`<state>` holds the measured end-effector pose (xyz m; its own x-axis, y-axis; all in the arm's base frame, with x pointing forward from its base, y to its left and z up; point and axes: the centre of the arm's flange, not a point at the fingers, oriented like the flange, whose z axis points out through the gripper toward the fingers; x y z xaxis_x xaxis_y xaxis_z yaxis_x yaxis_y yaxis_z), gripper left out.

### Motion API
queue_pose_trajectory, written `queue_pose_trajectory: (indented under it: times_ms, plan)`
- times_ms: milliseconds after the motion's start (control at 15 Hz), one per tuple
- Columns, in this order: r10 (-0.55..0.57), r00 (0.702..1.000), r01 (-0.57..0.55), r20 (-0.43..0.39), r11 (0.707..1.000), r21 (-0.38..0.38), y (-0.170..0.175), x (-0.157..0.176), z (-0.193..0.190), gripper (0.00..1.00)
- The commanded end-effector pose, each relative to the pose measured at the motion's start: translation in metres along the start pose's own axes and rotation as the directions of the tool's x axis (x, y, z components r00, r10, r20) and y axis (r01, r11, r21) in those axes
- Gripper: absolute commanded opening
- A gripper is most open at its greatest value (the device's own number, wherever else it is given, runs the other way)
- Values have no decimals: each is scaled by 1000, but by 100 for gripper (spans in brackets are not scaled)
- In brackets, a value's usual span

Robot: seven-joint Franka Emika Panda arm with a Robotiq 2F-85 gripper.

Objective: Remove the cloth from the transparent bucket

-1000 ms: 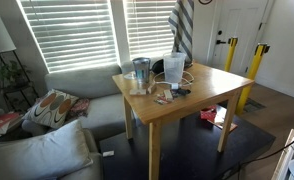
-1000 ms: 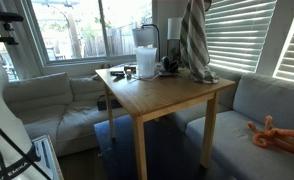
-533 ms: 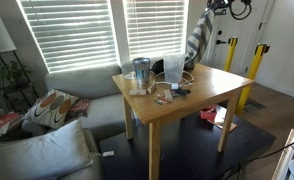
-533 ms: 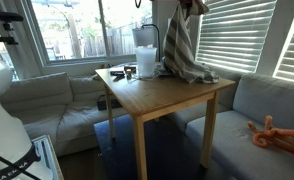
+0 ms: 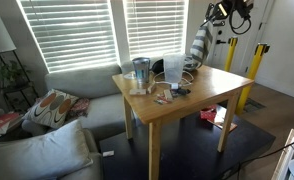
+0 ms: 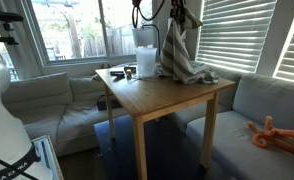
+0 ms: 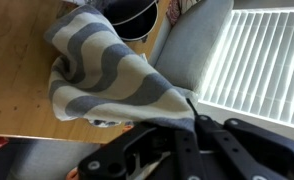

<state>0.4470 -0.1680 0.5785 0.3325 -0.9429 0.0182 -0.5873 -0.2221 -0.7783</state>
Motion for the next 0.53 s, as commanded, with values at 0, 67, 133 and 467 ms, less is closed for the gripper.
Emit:
queue_pose_trajectory:
  times_ms: [0, 67, 133, 467]
  plan:
    - [-134, 990, 134, 33, 991, 3, 6, 0, 51, 1]
    - [-166, 985, 167, 43, 986, -5, 7, 0, 67, 1]
    - [-191, 980, 192, 47, 981, -13, 11, 2, 80, 1]
    - [-263, 965, 262, 0, 962, -70, 36, 22, 135, 1]
